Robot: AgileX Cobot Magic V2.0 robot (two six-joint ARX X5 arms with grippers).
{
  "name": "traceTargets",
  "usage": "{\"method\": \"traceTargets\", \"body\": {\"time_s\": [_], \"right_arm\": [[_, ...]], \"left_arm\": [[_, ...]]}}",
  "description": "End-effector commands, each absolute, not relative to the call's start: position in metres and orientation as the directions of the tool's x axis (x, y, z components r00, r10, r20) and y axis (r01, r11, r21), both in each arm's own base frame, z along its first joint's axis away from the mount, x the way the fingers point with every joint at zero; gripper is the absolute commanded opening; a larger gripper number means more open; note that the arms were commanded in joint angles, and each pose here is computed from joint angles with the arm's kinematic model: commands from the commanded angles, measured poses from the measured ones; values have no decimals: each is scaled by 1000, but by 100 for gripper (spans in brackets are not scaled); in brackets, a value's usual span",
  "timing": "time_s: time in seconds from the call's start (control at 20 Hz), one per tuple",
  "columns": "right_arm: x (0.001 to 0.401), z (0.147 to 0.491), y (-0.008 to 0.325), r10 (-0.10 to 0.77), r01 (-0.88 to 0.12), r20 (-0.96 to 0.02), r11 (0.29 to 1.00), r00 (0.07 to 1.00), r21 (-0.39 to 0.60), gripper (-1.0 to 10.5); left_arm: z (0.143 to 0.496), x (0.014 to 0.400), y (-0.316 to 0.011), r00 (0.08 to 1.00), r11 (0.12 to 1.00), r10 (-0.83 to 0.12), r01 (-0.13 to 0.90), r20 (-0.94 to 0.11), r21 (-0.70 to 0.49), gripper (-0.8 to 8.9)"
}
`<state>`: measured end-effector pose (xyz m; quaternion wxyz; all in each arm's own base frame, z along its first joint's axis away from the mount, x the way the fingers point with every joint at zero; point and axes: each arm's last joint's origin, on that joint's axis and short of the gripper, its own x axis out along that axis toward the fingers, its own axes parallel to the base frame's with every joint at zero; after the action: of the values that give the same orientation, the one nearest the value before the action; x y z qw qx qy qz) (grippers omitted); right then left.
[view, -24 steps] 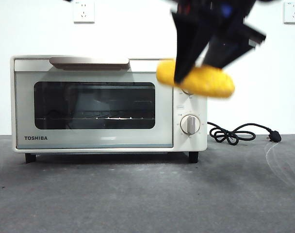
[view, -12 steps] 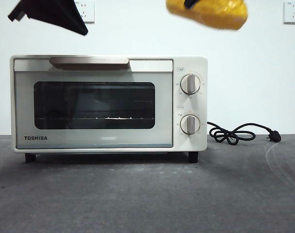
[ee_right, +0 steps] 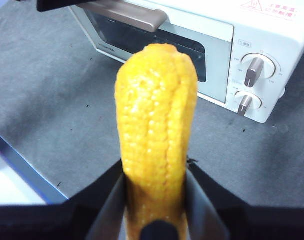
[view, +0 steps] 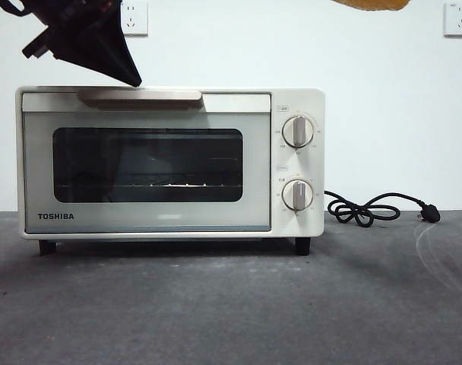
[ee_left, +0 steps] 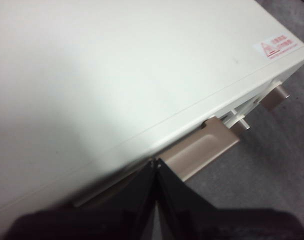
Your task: Take the corn from the table,put the corn in the oven
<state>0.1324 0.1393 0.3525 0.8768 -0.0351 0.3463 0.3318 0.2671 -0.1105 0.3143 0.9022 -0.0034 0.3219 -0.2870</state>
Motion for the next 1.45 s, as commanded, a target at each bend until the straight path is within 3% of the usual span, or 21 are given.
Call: {"method": "traceTargets", "body": {"time_s": [0.05,0.85,1.45], "right_arm": [[132,354,139,564,-603,-623,777,542,178,-12],[132,354,139,563,-603,-622,778,544,177,-12],[132,354,139,564,-603,-621,778,544,177,-12]], "left_arm": [[309,272,-112,620,833,-512,528,-594,-167,-5],[282,258,-108,405,845,-441,489,-801,-218,-5],[271,230,-107,111,779,-429,548,-896,-305,-5]]}}
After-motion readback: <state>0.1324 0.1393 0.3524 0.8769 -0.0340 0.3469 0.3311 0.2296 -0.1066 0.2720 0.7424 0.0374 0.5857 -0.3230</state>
